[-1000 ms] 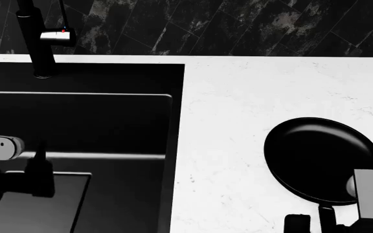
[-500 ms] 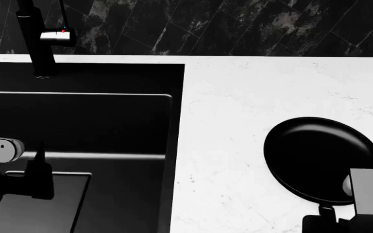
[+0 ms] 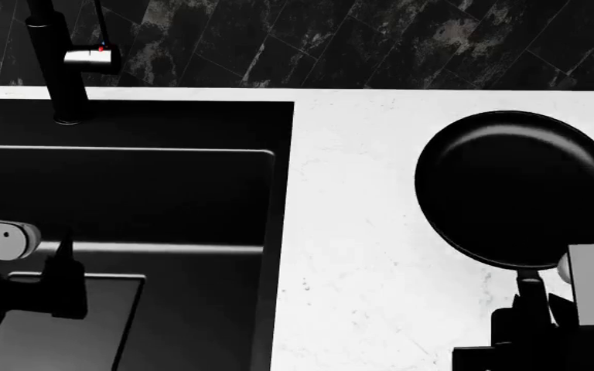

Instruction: Pick the pan and sponge and place them into the sink. Then turn on the water.

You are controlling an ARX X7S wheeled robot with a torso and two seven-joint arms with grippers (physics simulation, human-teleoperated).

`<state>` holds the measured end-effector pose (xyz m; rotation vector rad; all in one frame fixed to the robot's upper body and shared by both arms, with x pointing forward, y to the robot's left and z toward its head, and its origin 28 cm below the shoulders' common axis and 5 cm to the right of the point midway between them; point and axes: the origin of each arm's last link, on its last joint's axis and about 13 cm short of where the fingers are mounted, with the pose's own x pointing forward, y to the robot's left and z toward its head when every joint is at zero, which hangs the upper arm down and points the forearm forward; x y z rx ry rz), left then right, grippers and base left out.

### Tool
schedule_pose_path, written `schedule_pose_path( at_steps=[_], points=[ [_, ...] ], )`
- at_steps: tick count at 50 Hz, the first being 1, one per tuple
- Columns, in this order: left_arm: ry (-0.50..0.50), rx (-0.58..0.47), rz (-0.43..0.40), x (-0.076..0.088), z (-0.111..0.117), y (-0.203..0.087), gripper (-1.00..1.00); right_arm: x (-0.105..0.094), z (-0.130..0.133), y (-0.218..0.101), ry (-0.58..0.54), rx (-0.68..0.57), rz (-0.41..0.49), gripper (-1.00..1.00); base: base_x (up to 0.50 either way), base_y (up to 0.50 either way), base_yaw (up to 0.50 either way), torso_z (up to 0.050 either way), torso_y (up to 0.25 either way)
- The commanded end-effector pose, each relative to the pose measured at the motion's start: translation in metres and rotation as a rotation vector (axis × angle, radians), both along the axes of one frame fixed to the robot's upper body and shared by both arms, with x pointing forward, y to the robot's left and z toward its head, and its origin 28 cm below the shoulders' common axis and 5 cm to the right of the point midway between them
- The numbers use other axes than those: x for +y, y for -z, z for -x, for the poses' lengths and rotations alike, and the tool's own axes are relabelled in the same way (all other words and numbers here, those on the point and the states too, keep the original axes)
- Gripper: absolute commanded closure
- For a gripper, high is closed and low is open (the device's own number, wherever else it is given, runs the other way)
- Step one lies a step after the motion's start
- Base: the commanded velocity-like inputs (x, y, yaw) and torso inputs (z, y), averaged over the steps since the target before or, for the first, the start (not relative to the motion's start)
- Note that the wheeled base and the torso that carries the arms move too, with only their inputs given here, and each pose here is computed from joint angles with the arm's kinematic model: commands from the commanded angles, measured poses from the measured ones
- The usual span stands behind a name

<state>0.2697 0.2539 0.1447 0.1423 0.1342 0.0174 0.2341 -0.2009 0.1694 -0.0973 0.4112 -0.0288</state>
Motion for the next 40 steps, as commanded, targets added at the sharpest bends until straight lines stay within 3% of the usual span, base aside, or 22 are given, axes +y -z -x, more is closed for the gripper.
schedule_pose_path(
  at_steps=[1, 12, 40],
  points=[
    [-0.001, -0.003, -0.002, 0.000, 0.000, -0.001, -1.00, 0.003, 0.002, -0.016, -0.058, -0.120, 0.045, 1.00, 0.00, 0.00, 0.00, 0.000, 0.000],
    [-0.005, -0.005, -0.002, 0.003, 0.001, -0.002, -1.00, 0.008, 0.004, -0.015, -0.092, -0.082, 0.040, 1.00, 0.00, 0.00, 0.00, 0.000, 0.002],
    [-0.011, -0.007, -0.001, 0.003, 0.001, -0.001, -1.00, 0.006, 0.005, -0.008, -0.071, -0.113, 0.054, 1.00, 0.01, 0.50, 0.00, 0.000, 0.001]
  ],
)
